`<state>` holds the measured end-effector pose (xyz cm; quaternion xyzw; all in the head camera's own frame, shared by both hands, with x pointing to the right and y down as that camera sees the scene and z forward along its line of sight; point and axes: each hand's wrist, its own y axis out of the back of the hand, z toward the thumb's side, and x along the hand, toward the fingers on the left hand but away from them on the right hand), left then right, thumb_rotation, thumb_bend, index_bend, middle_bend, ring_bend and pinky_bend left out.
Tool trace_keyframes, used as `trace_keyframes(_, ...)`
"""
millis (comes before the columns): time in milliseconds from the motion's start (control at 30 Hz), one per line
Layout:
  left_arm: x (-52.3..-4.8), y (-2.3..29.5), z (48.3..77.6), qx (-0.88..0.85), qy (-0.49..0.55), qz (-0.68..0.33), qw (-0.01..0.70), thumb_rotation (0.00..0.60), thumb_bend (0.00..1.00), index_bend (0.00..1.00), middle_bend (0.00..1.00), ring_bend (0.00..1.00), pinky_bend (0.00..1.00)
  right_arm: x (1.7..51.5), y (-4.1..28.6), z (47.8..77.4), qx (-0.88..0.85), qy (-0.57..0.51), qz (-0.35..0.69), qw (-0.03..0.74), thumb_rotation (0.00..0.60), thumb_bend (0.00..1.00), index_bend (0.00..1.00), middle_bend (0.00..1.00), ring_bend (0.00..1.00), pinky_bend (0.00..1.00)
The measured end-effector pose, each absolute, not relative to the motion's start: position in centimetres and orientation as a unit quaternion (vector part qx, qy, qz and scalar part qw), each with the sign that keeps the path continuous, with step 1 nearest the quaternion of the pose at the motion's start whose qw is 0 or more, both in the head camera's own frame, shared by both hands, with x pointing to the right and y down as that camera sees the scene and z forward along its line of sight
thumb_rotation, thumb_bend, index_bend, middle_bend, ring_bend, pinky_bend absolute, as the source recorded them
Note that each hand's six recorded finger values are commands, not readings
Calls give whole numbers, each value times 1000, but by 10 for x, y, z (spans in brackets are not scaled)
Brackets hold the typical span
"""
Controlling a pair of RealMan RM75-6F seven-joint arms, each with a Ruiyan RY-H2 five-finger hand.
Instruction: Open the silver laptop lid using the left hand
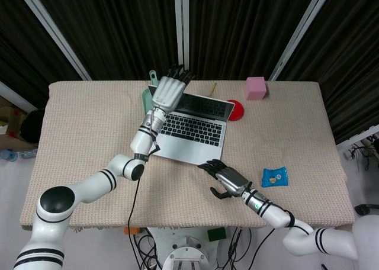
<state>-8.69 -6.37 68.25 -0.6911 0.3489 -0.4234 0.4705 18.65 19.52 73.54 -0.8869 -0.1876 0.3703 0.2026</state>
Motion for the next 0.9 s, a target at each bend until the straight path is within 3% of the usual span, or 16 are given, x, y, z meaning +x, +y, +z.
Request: trace_keyframes(900,-96,-99,685,-673,355,-472,445,600,729,174,181,66,95,191,191,733,-884,-192,370,211,600,560,0,54,0,0)
